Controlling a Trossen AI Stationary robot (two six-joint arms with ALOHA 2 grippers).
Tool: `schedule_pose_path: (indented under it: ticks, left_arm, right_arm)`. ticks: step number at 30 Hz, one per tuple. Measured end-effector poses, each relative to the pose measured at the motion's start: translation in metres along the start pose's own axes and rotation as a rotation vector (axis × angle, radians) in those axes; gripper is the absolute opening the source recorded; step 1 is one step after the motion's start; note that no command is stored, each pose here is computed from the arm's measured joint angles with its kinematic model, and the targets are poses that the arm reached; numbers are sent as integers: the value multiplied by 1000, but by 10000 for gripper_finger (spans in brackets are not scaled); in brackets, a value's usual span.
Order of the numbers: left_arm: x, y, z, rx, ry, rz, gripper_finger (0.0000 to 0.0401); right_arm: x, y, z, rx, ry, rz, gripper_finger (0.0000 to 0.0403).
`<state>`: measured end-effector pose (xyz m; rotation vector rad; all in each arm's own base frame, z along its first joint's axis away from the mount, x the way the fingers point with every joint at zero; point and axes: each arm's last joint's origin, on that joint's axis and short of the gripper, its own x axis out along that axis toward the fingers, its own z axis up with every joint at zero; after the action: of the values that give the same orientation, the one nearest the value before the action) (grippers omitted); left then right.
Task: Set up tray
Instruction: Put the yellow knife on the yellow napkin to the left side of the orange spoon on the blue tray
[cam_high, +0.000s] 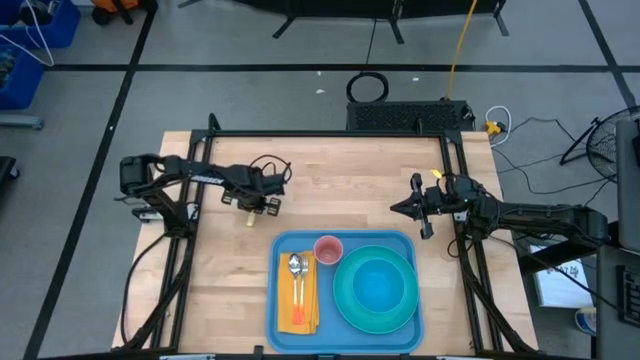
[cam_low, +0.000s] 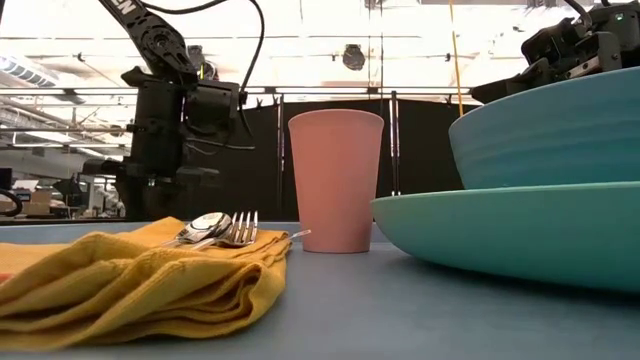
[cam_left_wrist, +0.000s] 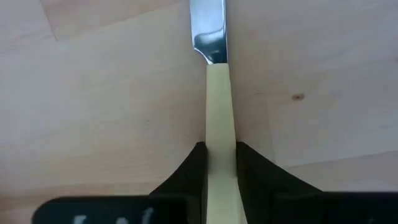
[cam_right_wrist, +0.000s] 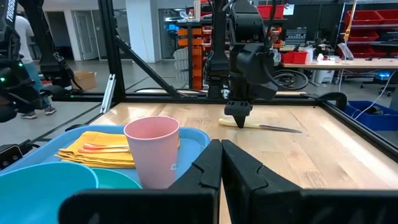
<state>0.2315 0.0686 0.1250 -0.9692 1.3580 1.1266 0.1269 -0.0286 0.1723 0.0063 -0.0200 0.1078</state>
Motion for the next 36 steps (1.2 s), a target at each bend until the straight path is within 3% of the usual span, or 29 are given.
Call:
schedule_pose_path:
  ticks: [6, 10, 16, 24, 28, 36]
  left_arm:
    - [-20, -10, -8, 48, -126, -3, 59]
    - [-62, -24, -26, 42, -242, -174, 59]
    - [-97, -36, -101, 1, -323, -392, 59]
    - [-90, -59, -212, -159, -299, -770, 59]
    - [-80, -80, -246, -170, -266, -727, 59]
    - [-92, -124, -282, -230, -220, -408, 59]
  right_arm:
    - [0, 0, 0, 1, 1, 1, 0]
    - [0, 0, 0, 1, 1, 1, 0]
    - [0, 0, -1, 4, 7, 1, 0]
    - [0, 0, -2, 7, 15, 1, 0]
    - [0, 0, -1, 4, 7, 1, 0]
    - [0, 0, 0, 10, 4, 2, 0]
